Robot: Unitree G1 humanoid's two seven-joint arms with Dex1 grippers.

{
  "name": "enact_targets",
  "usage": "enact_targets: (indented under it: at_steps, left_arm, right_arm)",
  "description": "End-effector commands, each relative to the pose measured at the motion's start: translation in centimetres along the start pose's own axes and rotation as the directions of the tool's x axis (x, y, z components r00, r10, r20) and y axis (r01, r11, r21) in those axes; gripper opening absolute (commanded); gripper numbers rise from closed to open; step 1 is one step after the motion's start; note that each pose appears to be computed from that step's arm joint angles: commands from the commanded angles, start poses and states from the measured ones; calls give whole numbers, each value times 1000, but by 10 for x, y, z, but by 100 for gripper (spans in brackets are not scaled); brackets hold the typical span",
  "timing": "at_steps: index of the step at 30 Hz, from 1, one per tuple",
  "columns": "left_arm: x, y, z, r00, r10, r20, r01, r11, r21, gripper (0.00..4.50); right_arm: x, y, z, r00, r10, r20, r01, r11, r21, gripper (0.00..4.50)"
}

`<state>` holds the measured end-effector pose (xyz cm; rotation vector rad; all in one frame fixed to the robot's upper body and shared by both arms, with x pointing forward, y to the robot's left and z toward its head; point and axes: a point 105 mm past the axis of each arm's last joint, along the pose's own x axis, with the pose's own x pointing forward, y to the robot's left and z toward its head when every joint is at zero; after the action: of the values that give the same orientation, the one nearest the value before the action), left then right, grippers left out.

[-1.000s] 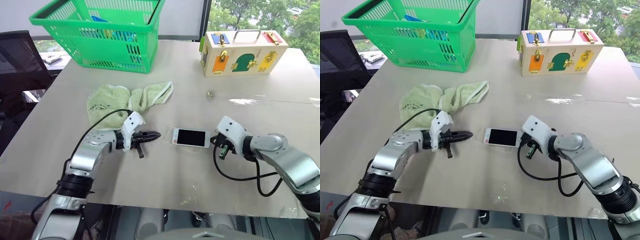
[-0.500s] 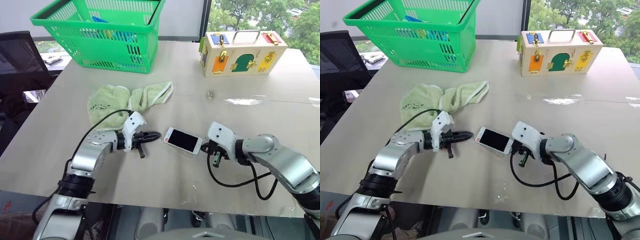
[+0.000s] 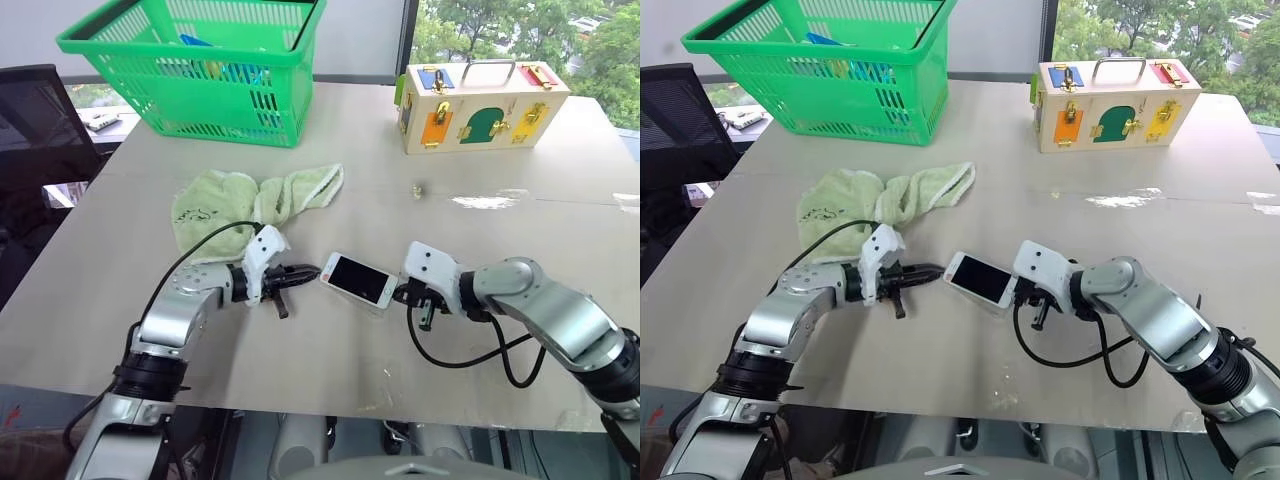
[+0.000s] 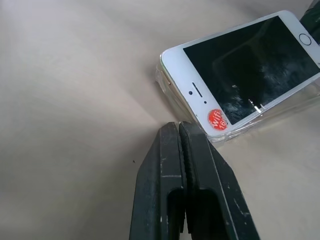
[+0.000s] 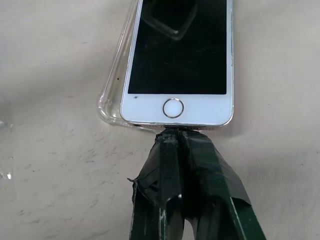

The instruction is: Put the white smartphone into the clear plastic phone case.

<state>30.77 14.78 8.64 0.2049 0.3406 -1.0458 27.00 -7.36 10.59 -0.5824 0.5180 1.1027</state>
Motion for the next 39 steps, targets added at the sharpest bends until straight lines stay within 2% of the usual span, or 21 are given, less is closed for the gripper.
enact_targets:
  at_steps: [1,4,10,16,19,23,28,35,39]
  left_arm:
    - [15,-24,3,995,-95,21,95,995,-8,5]
    - [14,-26,3,996,-89,27,90,996,-19,5]
    - [6,-18,2,999,-44,30,45,998,-37,5]
    - [-1,-14,2,999,-24,34,25,999,-42,5]
    - [-3,-14,6,998,-27,49,29,999,-42,5]
    - [-11,-15,18,993,-45,111,50,998,-42,5]
    - [-29,-20,26,984,-88,156,94,995,-34,5]
    - [-52,-15,15,992,-47,117,52,998,-32,5]
    - [-53,-14,11,992,-23,121,28,999,-39,5]
  right_arm:
    - [-3,-6,13,998,-6,60,9,999,-44,0]
    - [-11,-12,9,999,-9,51,11,999,-42,0]
    - [-33,-4,-7,999,25,33,-25,1000,11,0]
    - [-45,-5,-9,997,-10,80,3,996,85,0]
    - [-49,5,-3,990,46,135,-59,994,91,0]
    - [-32,30,8,966,187,179,-198,979,46,0]
    - [-11,36,8,956,239,171,-244,970,12,0]
    - [13,26,-7,970,207,128,-207,978,-13,0]
    - [6,5,-14,988,122,99,-121,993,-19,0]
